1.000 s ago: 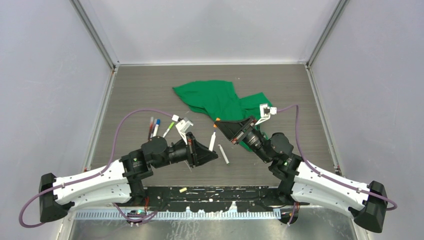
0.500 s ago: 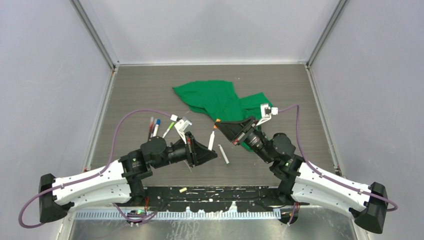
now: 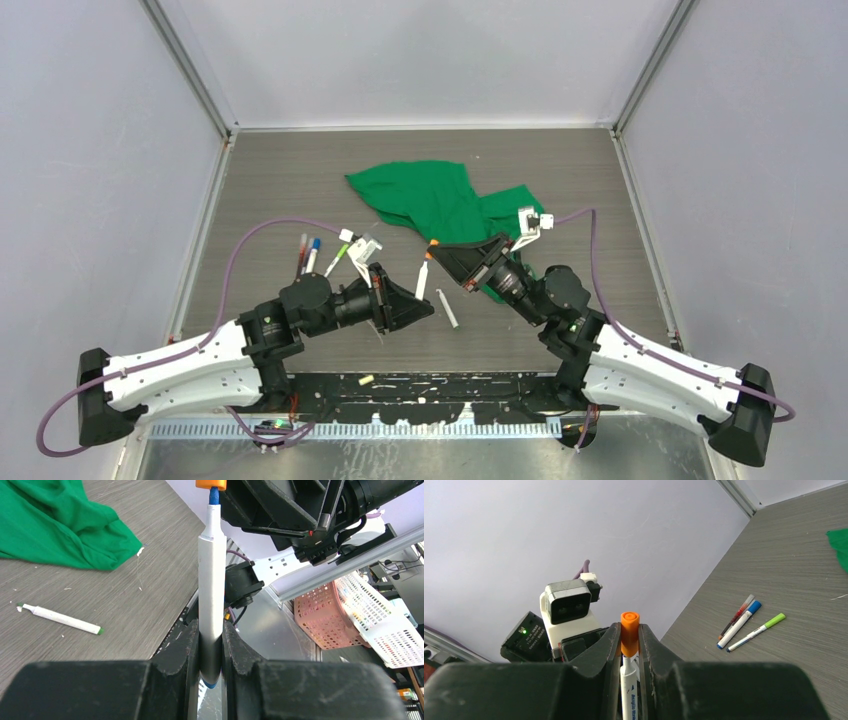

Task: Insert the pens into the pen caps
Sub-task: Insert the pen cap onto the pen.

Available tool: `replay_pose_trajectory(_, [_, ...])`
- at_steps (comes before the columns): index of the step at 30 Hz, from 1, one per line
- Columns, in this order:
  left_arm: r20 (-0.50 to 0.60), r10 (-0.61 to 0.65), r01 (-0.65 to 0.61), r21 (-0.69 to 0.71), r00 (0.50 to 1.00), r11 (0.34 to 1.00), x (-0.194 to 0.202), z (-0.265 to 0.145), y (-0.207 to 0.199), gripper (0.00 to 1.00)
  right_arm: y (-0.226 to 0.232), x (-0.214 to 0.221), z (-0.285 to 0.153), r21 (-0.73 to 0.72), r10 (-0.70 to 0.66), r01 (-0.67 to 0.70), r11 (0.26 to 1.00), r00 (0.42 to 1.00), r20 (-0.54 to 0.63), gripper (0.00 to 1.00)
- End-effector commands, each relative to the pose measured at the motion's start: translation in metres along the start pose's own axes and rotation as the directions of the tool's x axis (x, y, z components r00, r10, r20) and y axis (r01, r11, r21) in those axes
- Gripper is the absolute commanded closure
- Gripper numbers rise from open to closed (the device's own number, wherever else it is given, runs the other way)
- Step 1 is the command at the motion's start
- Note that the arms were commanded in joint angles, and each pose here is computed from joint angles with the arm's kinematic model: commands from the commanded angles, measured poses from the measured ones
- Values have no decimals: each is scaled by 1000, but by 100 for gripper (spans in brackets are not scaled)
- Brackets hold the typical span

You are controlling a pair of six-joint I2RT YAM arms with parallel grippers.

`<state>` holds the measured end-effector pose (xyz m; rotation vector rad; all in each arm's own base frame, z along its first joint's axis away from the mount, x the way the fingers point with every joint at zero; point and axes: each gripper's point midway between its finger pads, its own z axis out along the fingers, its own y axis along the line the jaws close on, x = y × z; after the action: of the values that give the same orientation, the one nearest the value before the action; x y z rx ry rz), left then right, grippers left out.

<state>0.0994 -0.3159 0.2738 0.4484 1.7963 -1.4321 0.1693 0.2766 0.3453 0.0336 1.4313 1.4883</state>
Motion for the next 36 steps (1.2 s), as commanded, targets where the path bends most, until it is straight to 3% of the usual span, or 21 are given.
replay_pose_trajectory(1, [47,7,-9,47,999,999,-15,-1,-15,100,33,-19,6,-92,16,-12,996,999,38,99])
replay_pose_trajectory(15, [77,10,-13,36,997,999,-20,-7,-13,100,33,-7,6,-95,-3,0,995,1000,-28,99])
replay_pose_trajectory(36, [87,93,-93,-1,992,996,-28,-12,-10,100,33,31,3,-83,-67,46,996,959,-274,99])
